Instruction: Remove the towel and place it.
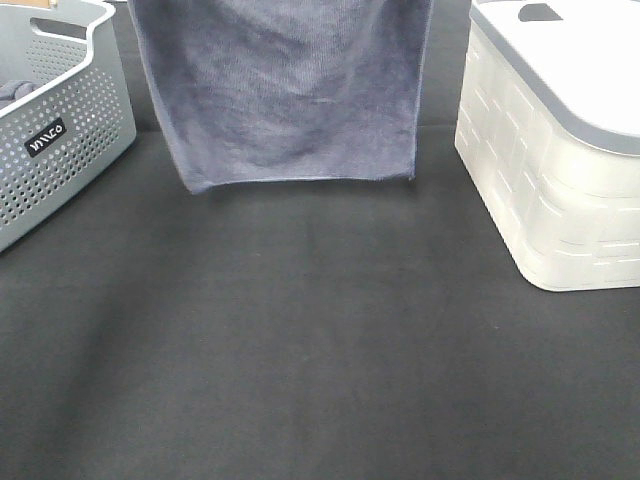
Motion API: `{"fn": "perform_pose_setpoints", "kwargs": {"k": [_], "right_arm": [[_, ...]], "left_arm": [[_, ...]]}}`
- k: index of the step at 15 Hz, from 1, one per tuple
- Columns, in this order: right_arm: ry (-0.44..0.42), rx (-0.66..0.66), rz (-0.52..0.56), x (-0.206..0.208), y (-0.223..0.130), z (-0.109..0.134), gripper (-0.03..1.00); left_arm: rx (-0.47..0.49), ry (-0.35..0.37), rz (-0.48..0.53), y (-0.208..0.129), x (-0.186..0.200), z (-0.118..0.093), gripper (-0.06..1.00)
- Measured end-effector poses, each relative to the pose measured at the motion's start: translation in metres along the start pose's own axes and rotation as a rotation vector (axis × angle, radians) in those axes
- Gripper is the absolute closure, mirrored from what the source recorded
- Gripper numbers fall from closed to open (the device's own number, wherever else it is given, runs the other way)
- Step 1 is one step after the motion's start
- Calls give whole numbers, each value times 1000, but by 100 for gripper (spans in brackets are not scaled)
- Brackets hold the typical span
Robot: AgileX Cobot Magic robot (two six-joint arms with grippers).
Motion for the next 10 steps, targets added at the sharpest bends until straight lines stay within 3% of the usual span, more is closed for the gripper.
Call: {"fn": "perform_pose_setpoints", "kwargs": {"k": [2, 5, 7, 9, 10], "right_arm": [[-21, 7, -41, -18, 3, 1, 95], [-91, 14, -149, -37, 13, -8, 95], [-121, 21, -179, -40, 15, -14, 95], [-101, 24, -161, -44, 6, -6, 95], [-58, 29, -127, -49, -8, 11, 95]], "left_arm": [[-54, -22, -40, 6, -20, 3, 94], [-121, -4, -114, 32, -56, 28, 94], [-167, -35, -164, 40, -63, 30, 94], [-193, -73, -165, 22, -59, 30, 94], [-189, -87, -143, -1, -52, 36, 94]]}}
Point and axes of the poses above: a point on each arm's last joint axis where the gripper is mounted, x pointing back along that axis away from the gripper, z along the wrist's bending axis when the last joint is at zero, y = z × x, the point moved 9 cm from there along -x, pointing out along that axis toward the gripper
